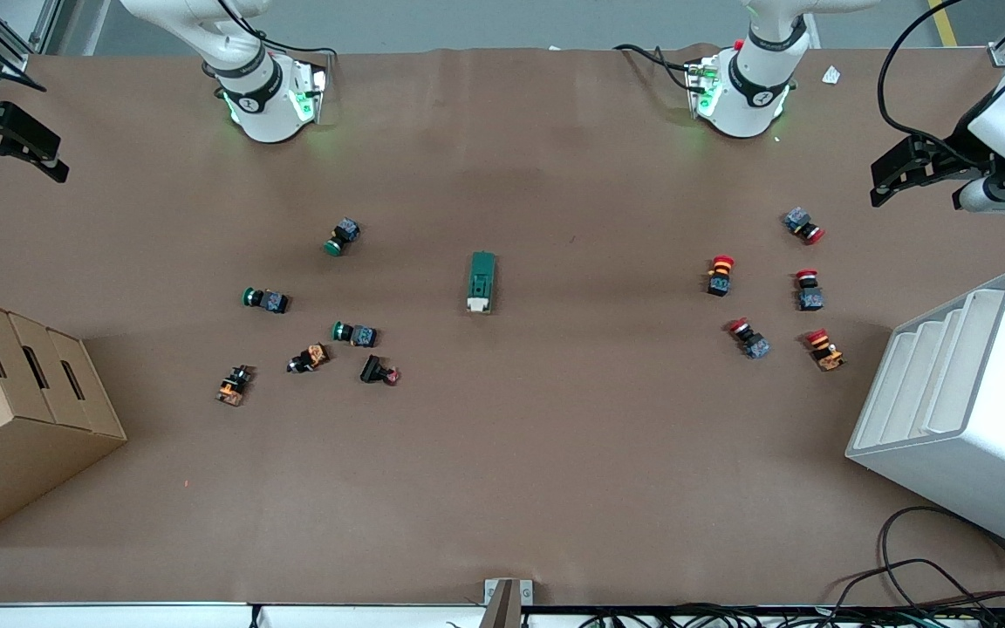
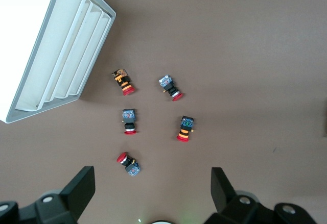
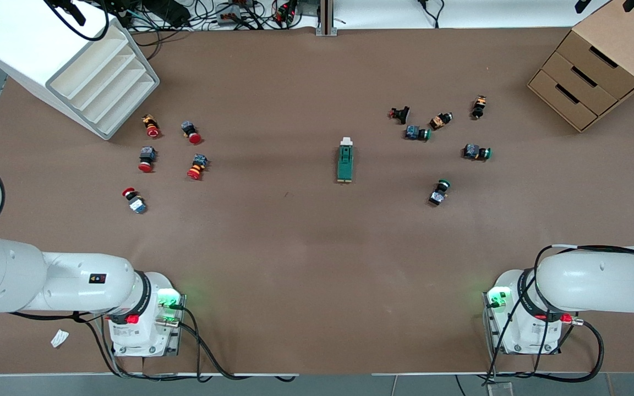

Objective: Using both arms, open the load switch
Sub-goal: 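Move the left gripper over the green load switch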

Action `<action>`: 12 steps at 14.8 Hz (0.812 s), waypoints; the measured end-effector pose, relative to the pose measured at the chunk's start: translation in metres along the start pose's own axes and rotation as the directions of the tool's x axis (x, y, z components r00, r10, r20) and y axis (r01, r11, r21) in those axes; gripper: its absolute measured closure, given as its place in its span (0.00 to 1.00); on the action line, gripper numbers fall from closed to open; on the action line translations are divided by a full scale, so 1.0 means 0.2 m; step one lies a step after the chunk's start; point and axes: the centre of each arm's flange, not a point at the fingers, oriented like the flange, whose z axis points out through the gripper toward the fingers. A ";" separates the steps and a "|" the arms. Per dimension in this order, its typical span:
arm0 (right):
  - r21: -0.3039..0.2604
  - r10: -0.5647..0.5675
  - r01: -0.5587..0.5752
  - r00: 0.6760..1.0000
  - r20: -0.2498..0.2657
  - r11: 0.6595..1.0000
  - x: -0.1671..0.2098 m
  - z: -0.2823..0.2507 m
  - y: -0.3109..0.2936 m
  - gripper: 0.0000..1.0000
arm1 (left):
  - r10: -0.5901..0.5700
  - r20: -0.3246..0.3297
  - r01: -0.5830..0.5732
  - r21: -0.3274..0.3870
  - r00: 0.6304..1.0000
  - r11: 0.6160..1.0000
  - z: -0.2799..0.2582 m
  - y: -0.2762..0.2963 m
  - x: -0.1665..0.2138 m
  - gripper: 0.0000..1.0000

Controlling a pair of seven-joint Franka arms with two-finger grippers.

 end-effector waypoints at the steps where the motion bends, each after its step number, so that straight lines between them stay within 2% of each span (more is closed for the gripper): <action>1: -0.001 -0.001 0.001 1.000 0.003 1.000 0.00 0.01 0.00 0.00 | 0.000 0.001 0.000 0.000 1.000 1.000 0.00 0.00 0.00 0.00; 6: -0.002 -0.008 0.008 1.000 0.018 1.000 0.03 0.04 -0.02 0.00 | 0.039 0.010 -0.039 0.002 0.999 0.999 0.01 0.10 0.00 0.00; 9: -0.003 -0.015 0.015 0.999 0.033 1.000 0.03 0.06 -0.04 0.00 | 0.105 0.016 -0.105 -0.001 0.994 0.994 0.12 0.42 0.06 0.00; 12: -0.003 -0.017 0.017 0.999 0.037 1.000 0.03 0.06 -0.05 0.00 | 0.087 0.010 -0.087 -0.021 0.996 0.996 0.29 0.90 0.08 0.00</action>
